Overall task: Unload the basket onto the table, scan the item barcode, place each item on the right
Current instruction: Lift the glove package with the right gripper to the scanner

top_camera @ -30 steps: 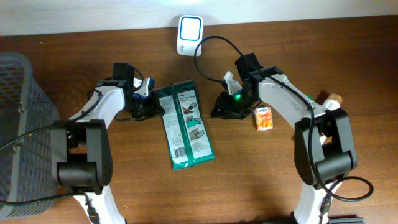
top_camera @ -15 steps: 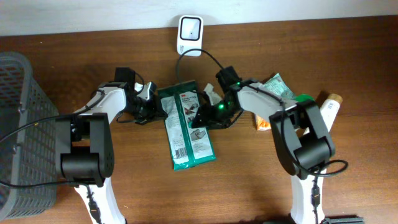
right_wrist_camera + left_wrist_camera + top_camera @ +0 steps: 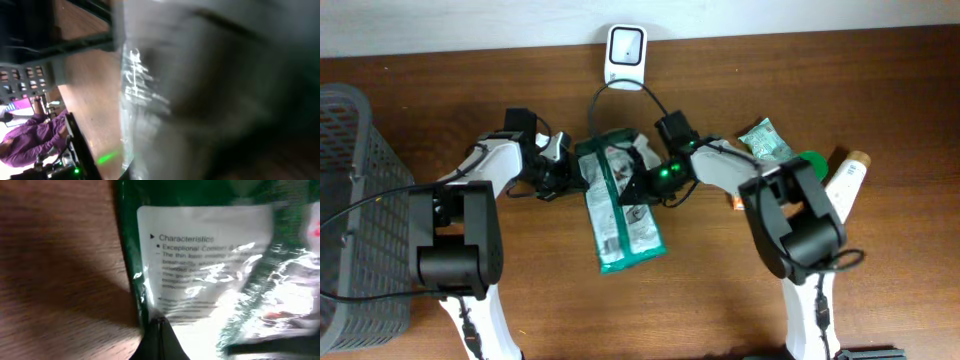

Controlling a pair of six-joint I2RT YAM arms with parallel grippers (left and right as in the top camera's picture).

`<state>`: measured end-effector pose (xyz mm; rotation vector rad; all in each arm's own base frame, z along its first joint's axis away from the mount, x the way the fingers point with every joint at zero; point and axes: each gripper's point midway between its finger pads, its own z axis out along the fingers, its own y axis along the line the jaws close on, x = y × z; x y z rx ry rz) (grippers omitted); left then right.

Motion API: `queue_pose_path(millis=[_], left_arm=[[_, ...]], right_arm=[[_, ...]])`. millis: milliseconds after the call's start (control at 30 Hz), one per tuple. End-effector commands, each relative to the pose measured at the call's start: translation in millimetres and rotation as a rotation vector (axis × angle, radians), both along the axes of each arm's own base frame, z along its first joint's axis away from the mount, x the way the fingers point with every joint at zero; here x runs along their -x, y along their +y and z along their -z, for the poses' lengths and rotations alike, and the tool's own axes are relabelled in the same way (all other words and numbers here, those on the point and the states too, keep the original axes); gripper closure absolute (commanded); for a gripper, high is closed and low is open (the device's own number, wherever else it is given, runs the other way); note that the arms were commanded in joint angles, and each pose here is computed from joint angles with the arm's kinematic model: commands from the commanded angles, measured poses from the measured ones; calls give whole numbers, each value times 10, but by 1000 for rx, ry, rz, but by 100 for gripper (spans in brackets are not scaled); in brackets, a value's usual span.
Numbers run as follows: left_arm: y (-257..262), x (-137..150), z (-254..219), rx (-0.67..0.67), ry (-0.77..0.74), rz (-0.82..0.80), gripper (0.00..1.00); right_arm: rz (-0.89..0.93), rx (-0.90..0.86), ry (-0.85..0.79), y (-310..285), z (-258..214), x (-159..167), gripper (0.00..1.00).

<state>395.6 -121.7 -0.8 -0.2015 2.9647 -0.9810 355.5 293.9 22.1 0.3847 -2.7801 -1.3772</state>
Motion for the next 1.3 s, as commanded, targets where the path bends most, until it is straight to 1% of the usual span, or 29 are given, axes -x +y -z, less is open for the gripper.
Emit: queue_pose_path(millis=[0,67,100,167,200,267,300,367,400,433,500,600,667,700,733,800,867,900,933,967,1033,1067,1133,1200,1267], left_arm=[[326,-173,-303,-104,-122,-25,92],[456,-250,-599,-144,-203,-53,86],[502,-271,-708,-164,-233,-63,88],[539,-284,-783,-183,-254,-71,87],[578,-264,-759,-206,-243,-74,73],[668,-236,-711,-263,-225,-83,51],[719,-206,-682,-295,-210,-87,43],[804,-176,-646,-346,-193,-94,31],[841,-179,-636,-368,-194,-98,12],[883,-182,-626,-393,-194,-102,1],[922,-184,-618,-416,-193,-106,1],[922,-183,-616,-416,-193,-106,1],[922,-185,-618,-416,-194,-107,1],[922,-184,-617,-416,-193,-106,1],[924,-185,-617,-416,-194,-107,1],[922,-184,-617,-416,-193,-106,1],[922,-185,-618,-416,-194,-107,1],[922,-185,-618,-416,-194,-107,1],[922,-184,-617,-416,-193,-106,1],[922,-184,-617,-416,-193,-106,1],[922,-184,-617,-416,-193,-106,1],[922,-185,-618,-416,-194,-107,1],[922,-186,-618,-416,-194,-107,1],[922,-185,-617,-416,-194,-107,1],[922,-184,-617,-416,-193,-106,1]], right_arm=[[90,-48,-184,-378,-821,-331,96],[113,-91,-253,-569,-1213,-372,96],[126,-113,-287,-639,-1408,-381,96],[138,-161,-363,-726,-1808,-347,96],[129,-203,-428,-748,-2129,-268,96],[148,-245,-461,-807,-2426,-197,96],[180,-275,-470,-865,-2613,-186,96],[247,-362,-458,-983,-2987,-176,96],[262,-434,-399,-1012,-3152,-148,96],[272,-487,-329,-1032,-3257,-129,96],[295,-528,-276,-1087,-3363,-148,96],[297,-554,-298,-1202,-3455,-181,96],[300,-542,-351,-1209,-3453,-221,96],[305,-521,-420,-1226,-3442,-275,96],[329,-499,-454,-1249,-3423,-336,96],[366,-458,-508,-1269,-3390,-431,96],[358,-418,-540,-1179,-3329,-437,96],[365,-370,-552,-1149,-3254,-450,96],[380,-275,-574,-1124,-3125,-471,96],[398,-151,-599,-1110,-2983,-489,96],[418,72,-698,-1107,-2906,-535,96],[430,151,-753,-1123,-2979,-573,96],[426,277,-872,-1148,-3307,-725,96],[389,385,-992,-1088,-3600,-964,96],[356,496,-1148,-952,-3804,-1286,96]])
